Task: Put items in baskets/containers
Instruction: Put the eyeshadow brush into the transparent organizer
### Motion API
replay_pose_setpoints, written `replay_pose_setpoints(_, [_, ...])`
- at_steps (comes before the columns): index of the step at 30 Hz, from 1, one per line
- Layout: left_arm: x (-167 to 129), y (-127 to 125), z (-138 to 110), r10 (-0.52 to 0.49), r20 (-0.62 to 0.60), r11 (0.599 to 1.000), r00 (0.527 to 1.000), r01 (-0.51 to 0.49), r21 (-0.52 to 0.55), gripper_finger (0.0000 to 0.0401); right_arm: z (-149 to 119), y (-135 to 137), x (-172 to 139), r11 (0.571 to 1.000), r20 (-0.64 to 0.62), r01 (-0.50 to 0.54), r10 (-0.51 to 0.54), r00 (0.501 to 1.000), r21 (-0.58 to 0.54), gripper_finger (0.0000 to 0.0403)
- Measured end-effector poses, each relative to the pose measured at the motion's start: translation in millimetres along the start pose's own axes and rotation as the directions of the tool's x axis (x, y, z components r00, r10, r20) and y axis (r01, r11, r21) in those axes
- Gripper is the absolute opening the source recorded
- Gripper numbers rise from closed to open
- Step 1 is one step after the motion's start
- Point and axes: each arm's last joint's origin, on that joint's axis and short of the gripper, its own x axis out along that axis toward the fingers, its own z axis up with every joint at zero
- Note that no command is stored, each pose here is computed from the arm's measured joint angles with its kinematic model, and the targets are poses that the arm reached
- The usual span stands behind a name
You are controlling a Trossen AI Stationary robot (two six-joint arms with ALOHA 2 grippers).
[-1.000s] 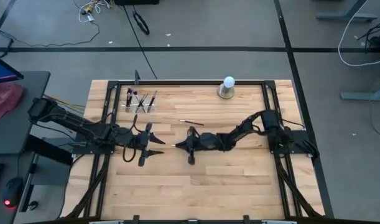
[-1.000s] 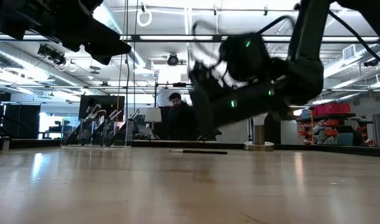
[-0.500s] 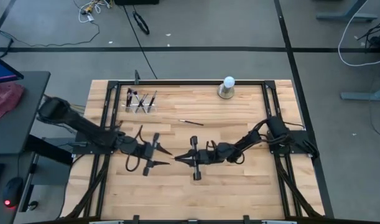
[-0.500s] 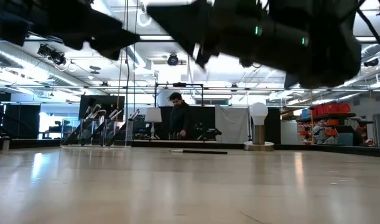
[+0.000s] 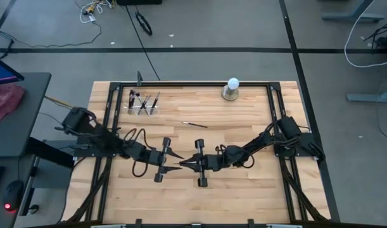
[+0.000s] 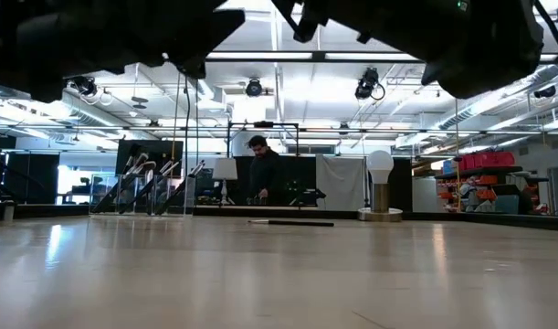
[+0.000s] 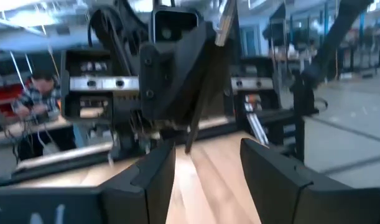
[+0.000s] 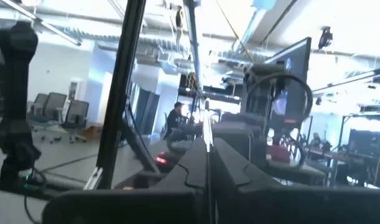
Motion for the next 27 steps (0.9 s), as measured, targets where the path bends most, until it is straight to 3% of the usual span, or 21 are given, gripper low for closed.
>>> replay_pose_setpoints(17, [32.7, 0.5, 11.5, 0.023, 0.077, 0.999, 0.997, -0.025, 0.023, 0.017, 8.1, -0.4, 10.6, 1.0, 0.035, 0.008, -0.008, 0.999, -0.026, 0.0008])
replay_pose_setpoints(27, [33.5, 2.9, 11.8, 0.017, 0.084, 1.0, 0.996, -0.02, 0.025, 0.0067, 7.6, -0.1, 10.7, 1.0, 0.031, 0.004, -0.003, 1.0, -0.023, 0.0009])
